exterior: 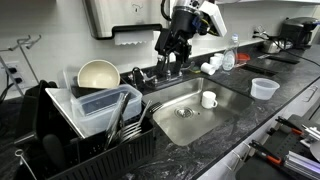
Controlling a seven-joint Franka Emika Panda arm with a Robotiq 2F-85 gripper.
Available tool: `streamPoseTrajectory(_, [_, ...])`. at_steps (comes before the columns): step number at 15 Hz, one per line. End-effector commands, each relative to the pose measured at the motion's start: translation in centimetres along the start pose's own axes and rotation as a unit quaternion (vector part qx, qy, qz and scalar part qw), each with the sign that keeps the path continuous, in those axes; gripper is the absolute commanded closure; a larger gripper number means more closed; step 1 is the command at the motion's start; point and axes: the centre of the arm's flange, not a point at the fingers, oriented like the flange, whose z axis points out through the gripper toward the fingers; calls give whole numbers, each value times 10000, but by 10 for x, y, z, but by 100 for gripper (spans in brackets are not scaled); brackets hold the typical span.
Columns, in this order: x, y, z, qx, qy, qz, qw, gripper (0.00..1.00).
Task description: Pick up the spoon from the dish rack and place it inside the white mug in the sink, remove the mug from the sink and place it on the right side of the countertop
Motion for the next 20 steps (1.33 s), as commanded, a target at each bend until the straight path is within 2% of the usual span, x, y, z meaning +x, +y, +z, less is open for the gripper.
streamPoseTrajectory(1, [3,-9,15,47,-69,-132,9999,0])
streamPoseTrajectory(8, [10,-29,58,136,-361,-365,9986,0])
streamPoseTrajectory(20, [28,-45,92,384,-615,-714,9948,0])
